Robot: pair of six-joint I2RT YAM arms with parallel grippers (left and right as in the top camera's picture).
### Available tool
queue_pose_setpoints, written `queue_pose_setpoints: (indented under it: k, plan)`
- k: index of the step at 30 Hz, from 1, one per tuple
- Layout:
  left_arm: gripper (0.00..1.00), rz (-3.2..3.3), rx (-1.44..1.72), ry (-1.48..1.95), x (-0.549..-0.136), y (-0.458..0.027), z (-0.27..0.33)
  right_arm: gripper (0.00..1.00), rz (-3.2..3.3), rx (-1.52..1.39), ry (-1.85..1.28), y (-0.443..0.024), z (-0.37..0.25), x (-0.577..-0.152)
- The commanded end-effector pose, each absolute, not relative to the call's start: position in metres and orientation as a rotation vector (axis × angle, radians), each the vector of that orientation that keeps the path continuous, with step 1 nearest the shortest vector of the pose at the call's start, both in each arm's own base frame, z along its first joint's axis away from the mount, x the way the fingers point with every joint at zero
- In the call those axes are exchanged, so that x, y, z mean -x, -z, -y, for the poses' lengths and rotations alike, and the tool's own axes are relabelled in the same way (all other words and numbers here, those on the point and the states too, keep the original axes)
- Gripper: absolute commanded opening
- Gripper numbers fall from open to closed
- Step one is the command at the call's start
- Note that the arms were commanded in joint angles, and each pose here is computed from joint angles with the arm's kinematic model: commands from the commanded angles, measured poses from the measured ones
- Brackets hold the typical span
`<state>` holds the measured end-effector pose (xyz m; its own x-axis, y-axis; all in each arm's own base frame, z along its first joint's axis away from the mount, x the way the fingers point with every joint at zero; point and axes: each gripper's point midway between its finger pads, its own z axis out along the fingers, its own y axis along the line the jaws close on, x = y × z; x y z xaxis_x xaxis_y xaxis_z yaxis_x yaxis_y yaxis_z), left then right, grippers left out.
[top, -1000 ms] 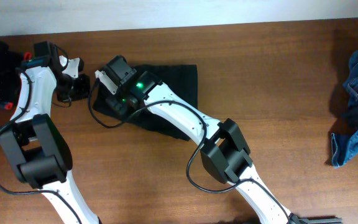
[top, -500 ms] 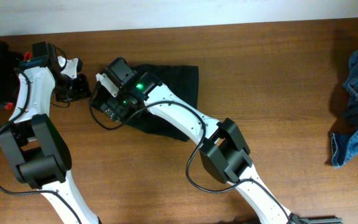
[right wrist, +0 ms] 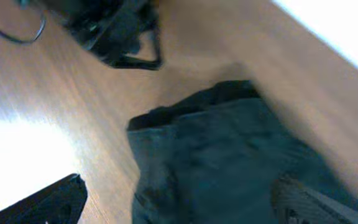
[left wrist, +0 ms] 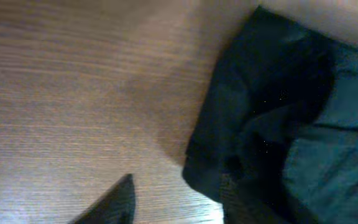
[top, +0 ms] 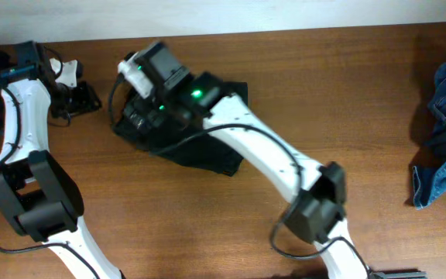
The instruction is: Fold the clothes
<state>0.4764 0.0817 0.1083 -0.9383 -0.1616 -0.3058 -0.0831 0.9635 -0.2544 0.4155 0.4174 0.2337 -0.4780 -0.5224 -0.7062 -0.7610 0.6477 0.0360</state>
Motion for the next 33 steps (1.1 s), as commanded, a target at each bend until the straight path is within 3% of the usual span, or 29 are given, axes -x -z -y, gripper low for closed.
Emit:
queue_pose_setpoints:
  k: [1,3,4,7,8,20,26,33]
  plan:
    - [0.15,-2.676,0.115,0.382,-0.484,-0.156,-0.067,0.98,-2.277,0.803,-0.340,-0.241,-0.366,-0.446]
    - [0.00,-2.646,0.077,0.419,-0.485,-0.168,-0.054,0.77,-2.362,0.752,-0.314,-0.226,-0.344,-0.451]
    - [0.00,-2.634,0.052,0.435,-0.485,-0.174,-0.046,0.57,-2.396,0.745,-0.298,-0.219,-0.335,-0.452]
    - [0.00,-2.634,-0.018,0.463,-0.481,-0.184,-0.019,0.11,-2.501,0.725,-0.249,-0.195,-0.310,-0.454]
    - [0.00,-2.641,-0.040,0.470,-0.478,-0.186,-0.010,0.04,-2.527,0.721,-0.238,-0.189,-0.305,-0.454]
    - [0.00,-2.883,-0.178,0.329,-0.446,-0.140,0.039,0.04,-2.678,0.717,-0.185,-0.136,-0.280,-0.446]
    - [0.01,-3.029,-0.063,0.204,-0.421,-0.126,0.021,0.04,-2.727,0.707,-0.188,-0.098,-0.271,-0.445]
    - [0.00,-3.045,-0.011,0.066,-0.425,-0.092,0.005,0.04,-2.763,0.695,-0.226,-0.062,-0.264,-0.441]
